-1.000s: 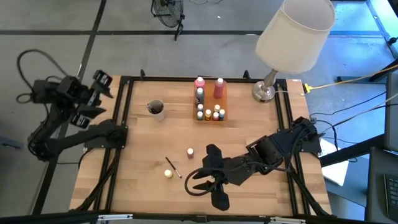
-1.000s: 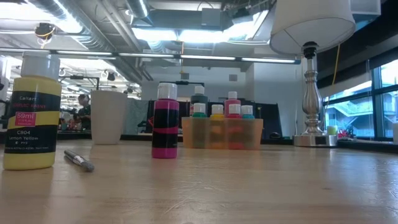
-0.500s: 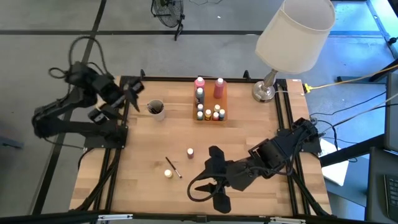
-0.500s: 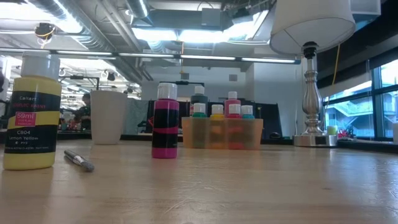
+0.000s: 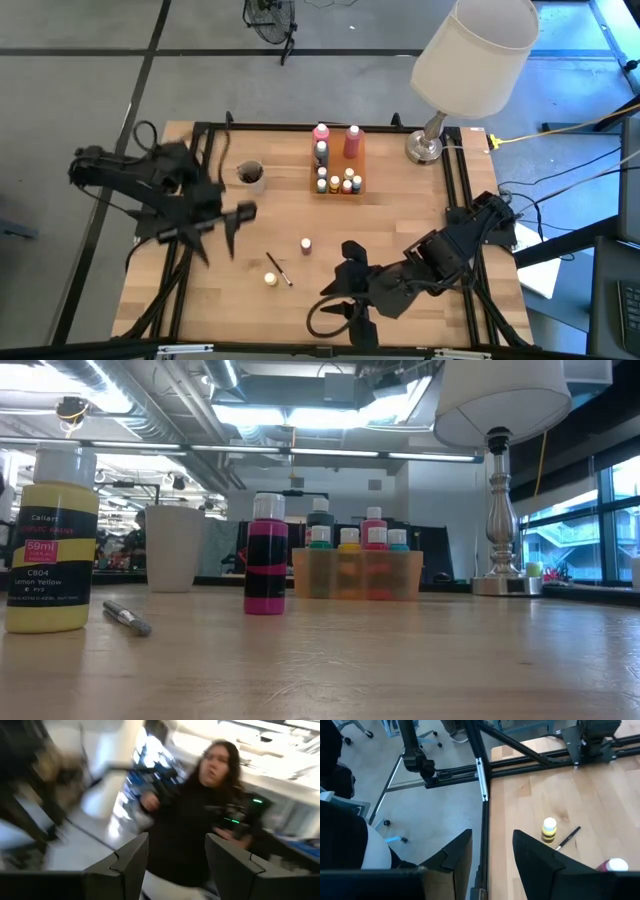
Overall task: Pick & Place Paint Supplies
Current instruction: Put the small light yellow paint bottle into the orange bin
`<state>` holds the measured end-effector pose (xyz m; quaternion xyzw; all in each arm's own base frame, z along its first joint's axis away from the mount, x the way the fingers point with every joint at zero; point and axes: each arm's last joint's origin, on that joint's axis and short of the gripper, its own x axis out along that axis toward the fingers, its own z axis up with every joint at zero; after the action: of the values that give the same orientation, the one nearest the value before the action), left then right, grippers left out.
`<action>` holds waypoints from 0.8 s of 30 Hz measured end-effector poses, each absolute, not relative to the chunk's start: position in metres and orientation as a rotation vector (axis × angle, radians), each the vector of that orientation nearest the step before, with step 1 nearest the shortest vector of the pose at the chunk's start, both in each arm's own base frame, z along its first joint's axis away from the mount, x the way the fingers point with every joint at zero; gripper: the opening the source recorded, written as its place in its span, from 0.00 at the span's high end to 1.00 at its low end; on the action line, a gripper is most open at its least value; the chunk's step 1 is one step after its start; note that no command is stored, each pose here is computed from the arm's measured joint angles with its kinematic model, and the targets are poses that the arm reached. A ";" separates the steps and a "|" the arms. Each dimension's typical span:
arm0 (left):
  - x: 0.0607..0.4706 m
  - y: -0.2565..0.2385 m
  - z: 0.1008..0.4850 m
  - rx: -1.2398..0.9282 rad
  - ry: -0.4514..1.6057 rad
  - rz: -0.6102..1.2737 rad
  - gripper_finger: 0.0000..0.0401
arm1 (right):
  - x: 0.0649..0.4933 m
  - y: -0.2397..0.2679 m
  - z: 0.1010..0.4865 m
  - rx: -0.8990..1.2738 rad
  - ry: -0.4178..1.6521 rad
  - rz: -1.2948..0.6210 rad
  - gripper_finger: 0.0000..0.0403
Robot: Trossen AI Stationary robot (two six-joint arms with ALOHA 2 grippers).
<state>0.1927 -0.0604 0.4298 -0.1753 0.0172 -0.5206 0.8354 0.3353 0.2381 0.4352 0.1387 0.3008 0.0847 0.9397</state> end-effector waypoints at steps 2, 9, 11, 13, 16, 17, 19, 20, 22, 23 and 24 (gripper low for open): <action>0.193 -0.075 0.422 -0.439 0.146 -1.124 0.52 | 0.333 0.241 0.435 0.281 0.615 0.180 0.64; 0.195 -0.110 0.381 -0.658 0.598 -0.882 0.52 | 0.326 0.251 0.436 0.272 0.614 0.214 0.64; 0.194 -0.117 0.370 -0.665 0.688 -0.787 0.52 | 0.323 0.256 0.436 0.270 0.611 0.230 0.64; 0.193 -0.123 0.361 -0.654 0.749 -0.706 0.52 | 0.320 0.262 0.436 0.270 0.607 0.246 0.64; 0.192 -0.134 0.352 -0.606 0.768 -0.595 0.52 | 0.315 0.272 0.434 0.264 0.607 0.273 0.64; 0.193 -0.138 0.350 -0.592 0.761 -0.564 0.52 | 0.315 0.276 0.433 0.262 0.608 0.280 0.64; 0.193 -0.147 0.346 -0.591 0.763 -0.508 0.52 | 0.312 0.283 0.431 0.260 0.604 0.299 0.64; 0.193 -0.151 0.343 -0.594 0.773 -0.488 0.52 | 0.310 0.286 0.431 0.255 0.607 0.307 0.64; 0.195 -0.159 0.337 -0.594 0.784 -0.441 0.52 | 0.306 0.292 0.429 0.252 0.606 0.324 0.64; 0.196 -0.163 0.334 -0.590 0.784 -0.411 0.52 | 0.304 0.296 0.429 0.255 0.604 0.333 0.64; 0.197 -0.167 0.330 -0.582 0.781 -0.379 0.52 | 0.302 0.299 0.429 0.251 0.607 0.342 0.64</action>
<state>0.1973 -0.1667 0.3300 -0.2779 0.3731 -0.1812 0.8664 0.3017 0.2989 0.4287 0.1224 0.2966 0.1671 0.9323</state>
